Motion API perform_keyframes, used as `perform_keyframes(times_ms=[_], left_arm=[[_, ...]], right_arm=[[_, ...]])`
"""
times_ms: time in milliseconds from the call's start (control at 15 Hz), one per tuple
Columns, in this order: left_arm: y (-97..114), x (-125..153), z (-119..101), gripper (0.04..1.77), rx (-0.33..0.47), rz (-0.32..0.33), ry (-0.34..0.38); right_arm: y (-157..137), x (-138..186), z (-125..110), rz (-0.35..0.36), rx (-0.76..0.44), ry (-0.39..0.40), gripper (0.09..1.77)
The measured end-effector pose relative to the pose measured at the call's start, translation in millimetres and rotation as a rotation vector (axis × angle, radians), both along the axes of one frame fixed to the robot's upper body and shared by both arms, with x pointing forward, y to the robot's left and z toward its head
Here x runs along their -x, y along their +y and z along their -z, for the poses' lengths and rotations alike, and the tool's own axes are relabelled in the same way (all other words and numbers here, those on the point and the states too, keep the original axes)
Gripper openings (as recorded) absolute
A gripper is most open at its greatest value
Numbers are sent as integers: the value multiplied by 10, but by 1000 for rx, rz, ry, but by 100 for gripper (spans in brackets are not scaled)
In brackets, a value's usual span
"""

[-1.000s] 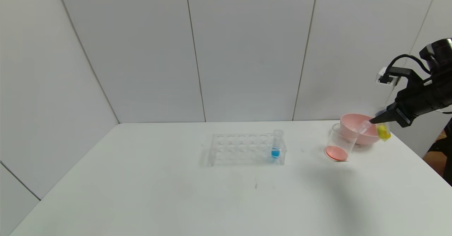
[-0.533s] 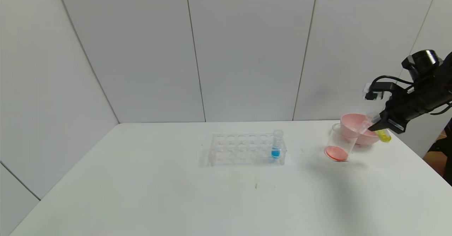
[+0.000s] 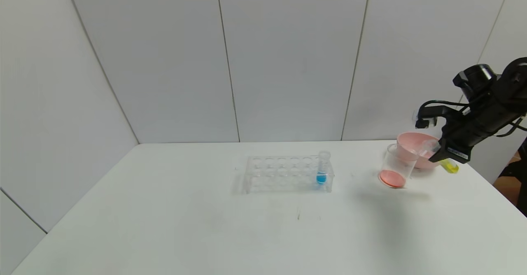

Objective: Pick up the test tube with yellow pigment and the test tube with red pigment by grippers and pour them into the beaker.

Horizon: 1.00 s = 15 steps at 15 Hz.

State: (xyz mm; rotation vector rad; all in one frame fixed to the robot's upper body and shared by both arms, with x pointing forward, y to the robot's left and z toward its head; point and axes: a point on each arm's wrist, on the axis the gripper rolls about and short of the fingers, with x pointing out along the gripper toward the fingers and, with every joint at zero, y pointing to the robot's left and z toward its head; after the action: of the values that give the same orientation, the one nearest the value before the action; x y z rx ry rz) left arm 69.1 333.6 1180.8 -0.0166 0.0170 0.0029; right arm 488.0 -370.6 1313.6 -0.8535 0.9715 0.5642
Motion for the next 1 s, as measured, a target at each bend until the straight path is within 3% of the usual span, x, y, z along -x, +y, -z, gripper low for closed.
perform_keyframes(times_ms=[533, 1000], left_arm=[[0, 0, 0, 172, 0, 0, 0], [0, 0, 0, 172, 0, 0, 0]], right_arm=[[16, 37, 46, 15, 28, 62, 51], [188, -43, 92, 37, 105, 42, 51]])
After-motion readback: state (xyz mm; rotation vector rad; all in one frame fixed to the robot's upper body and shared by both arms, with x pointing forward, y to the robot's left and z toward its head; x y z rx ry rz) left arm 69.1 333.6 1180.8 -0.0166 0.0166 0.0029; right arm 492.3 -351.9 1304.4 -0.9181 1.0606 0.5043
